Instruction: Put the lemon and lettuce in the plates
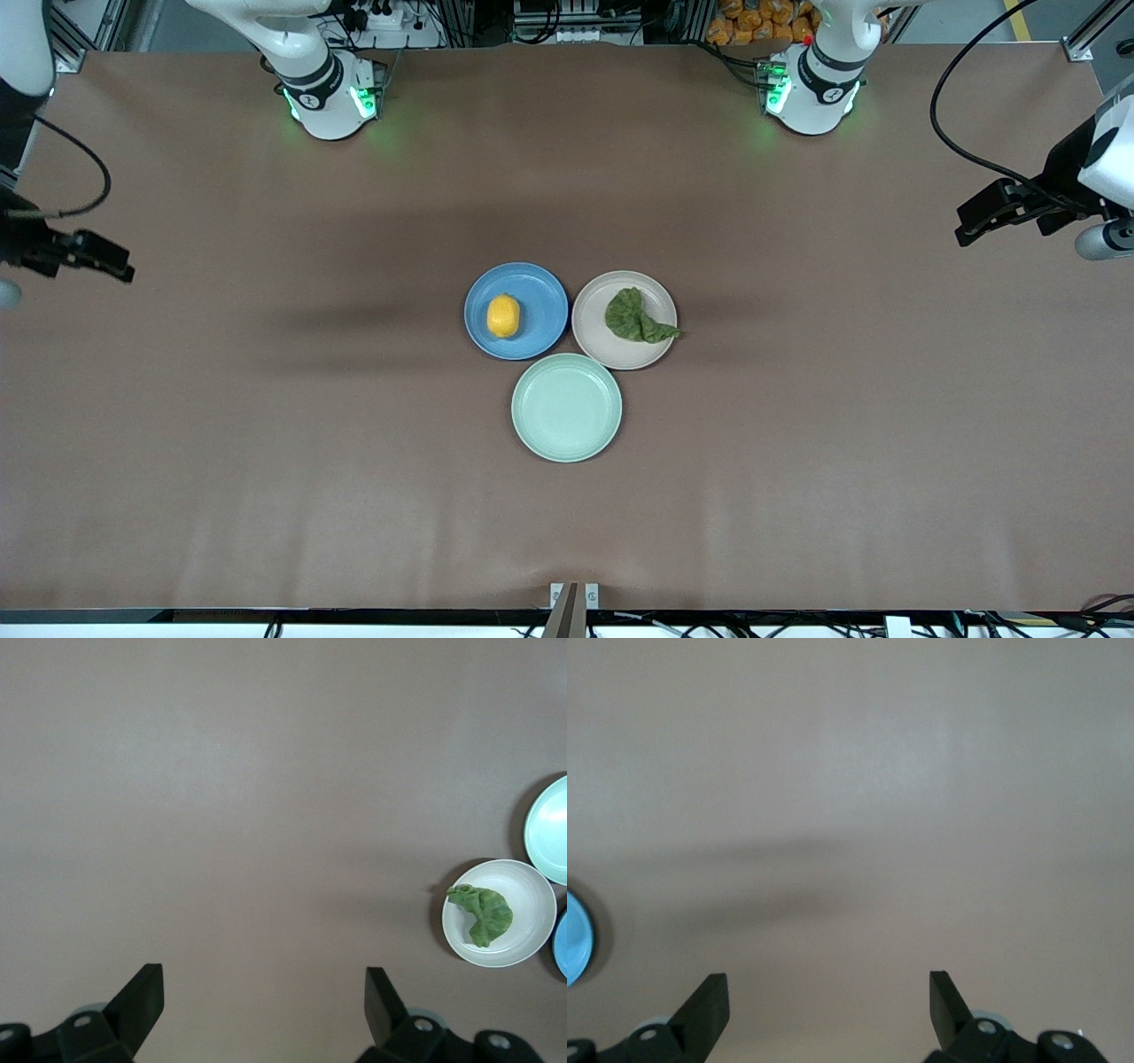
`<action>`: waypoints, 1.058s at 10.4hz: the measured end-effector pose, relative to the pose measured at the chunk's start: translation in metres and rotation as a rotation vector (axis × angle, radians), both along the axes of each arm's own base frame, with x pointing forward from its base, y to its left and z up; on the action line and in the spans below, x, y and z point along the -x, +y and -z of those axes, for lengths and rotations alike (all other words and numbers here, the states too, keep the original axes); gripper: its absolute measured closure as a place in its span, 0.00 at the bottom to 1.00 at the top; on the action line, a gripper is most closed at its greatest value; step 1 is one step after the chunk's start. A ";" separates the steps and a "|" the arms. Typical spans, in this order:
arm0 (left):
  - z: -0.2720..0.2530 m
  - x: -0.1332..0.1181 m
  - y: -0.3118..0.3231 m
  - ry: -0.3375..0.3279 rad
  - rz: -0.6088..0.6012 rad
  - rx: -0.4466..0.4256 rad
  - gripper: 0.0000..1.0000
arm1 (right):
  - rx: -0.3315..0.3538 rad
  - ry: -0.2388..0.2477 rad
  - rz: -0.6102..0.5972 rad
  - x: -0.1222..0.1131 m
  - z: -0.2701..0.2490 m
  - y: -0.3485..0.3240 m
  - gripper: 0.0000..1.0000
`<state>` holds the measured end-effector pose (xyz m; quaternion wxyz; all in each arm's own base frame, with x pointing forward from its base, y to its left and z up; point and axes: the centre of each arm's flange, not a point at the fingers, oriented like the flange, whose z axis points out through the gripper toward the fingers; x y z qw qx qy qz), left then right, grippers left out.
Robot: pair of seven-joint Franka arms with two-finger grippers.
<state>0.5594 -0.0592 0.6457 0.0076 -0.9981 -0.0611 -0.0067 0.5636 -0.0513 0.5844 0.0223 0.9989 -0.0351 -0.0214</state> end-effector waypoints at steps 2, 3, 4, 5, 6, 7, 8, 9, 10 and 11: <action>0.000 0.000 0.000 0.000 0.000 0.000 0.00 | -0.019 0.016 0.006 0.006 -0.015 0.001 0.00; 0.000 0.000 0.000 -0.001 0.000 0.000 0.00 | -0.036 0.024 0.010 0.008 -0.021 0.001 0.00; 0.000 0.000 0.000 -0.001 0.000 0.000 0.00 | -0.046 0.028 0.012 0.010 -0.026 0.001 0.00; 0.000 0.000 0.000 -0.001 -0.001 0.000 0.00 | -0.052 0.034 0.013 0.012 -0.030 0.002 0.00; 0.000 0.000 0.000 -0.001 -0.001 0.000 0.00 | -0.060 0.039 0.012 0.013 -0.035 0.003 0.00; 0.000 0.000 0.001 -0.001 -0.001 0.000 0.00 | -0.075 0.044 0.010 0.015 -0.040 0.006 0.00; 0.000 0.000 0.001 -0.001 -0.001 0.000 0.00 | -0.086 0.047 0.010 0.016 -0.044 0.007 0.00; 0.000 0.000 0.001 -0.001 -0.001 0.000 0.00 | -0.092 0.049 0.014 0.017 -0.045 0.005 0.00; 0.000 0.000 0.001 -0.001 -0.001 0.000 0.00 | -0.095 0.052 0.016 0.018 -0.045 0.004 0.00; 0.000 0.000 0.001 -0.001 -0.002 0.000 0.00 | -0.097 0.054 0.016 0.018 -0.045 0.005 0.00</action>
